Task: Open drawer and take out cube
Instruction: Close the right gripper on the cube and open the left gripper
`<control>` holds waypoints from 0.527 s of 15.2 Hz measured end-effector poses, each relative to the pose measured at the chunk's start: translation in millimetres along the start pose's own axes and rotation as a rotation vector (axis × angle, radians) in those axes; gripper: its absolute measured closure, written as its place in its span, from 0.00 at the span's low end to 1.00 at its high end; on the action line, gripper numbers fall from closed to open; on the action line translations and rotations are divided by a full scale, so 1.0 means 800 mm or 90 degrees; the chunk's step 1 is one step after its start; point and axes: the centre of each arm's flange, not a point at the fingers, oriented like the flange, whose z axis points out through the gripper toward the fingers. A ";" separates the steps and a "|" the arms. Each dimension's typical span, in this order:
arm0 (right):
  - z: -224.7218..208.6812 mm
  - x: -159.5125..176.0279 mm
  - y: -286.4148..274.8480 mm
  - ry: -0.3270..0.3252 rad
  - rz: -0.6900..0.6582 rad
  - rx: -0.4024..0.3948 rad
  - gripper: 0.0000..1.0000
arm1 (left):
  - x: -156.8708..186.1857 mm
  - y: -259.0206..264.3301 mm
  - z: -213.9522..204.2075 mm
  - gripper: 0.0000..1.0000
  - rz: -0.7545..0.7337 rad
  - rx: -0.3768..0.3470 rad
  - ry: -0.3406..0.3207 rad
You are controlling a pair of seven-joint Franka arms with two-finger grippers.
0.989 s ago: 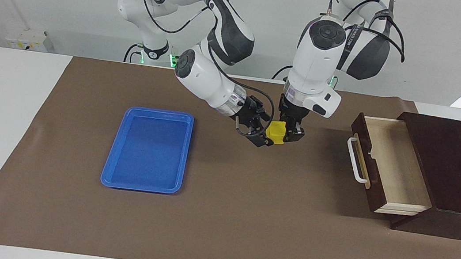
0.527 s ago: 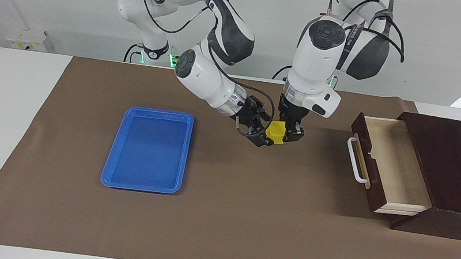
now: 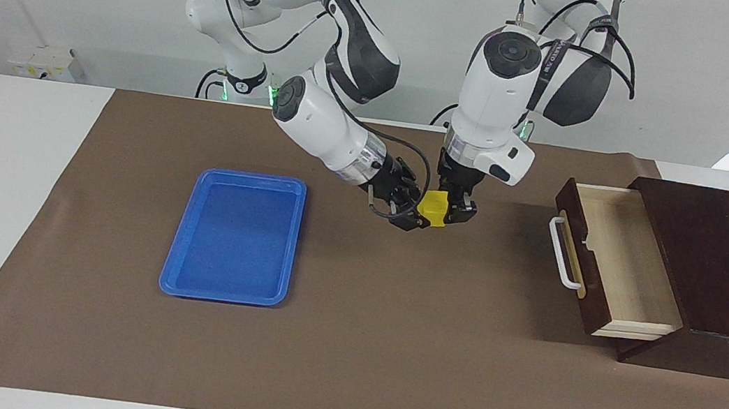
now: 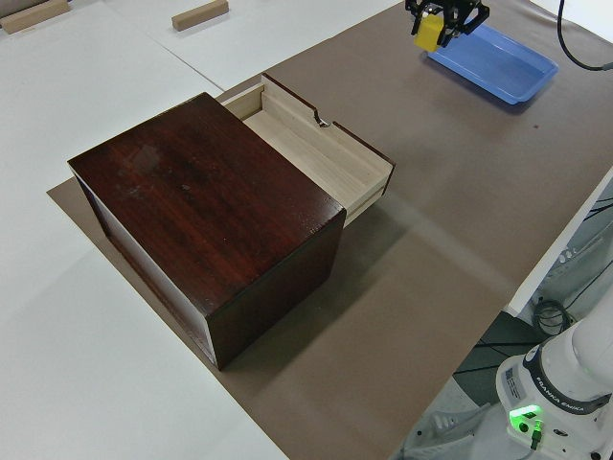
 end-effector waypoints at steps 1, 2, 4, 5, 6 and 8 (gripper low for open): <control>0.000 0.000 -0.001 0.000 -0.001 0.000 0.44 | 0.000 0.000 0.000 0.44 0.000 -0.001 0.000; 0.000 0.000 -0.001 0.000 -0.001 0.000 0.44 | 0.000 0.000 0.000 0.44 0.000 -0.001 -0.001; 0.000 0.000 -0.001 0.000 -0.001 0.000 0.44 | 0.000 0.001 0.000 0.44 0.000 -0.001 -0.001; 0.000 0.000 -0.001 0.000 -0.001 0.000 0.44 | 0.000 0.001 0.000 0.44 0.000 -0.002 -0.001; 0.000 0.000 -0.001 0.000 -0.001 0.000 0.44 | 0.000 0.001 0.000 0.44 0.001 -0.002 -0.001; -0.001 -0.001 -0.001 0.000 -0.005 -0.001 0.44 | 0.000 0.001 0.000 0.39 0.010 -0.002 -0.001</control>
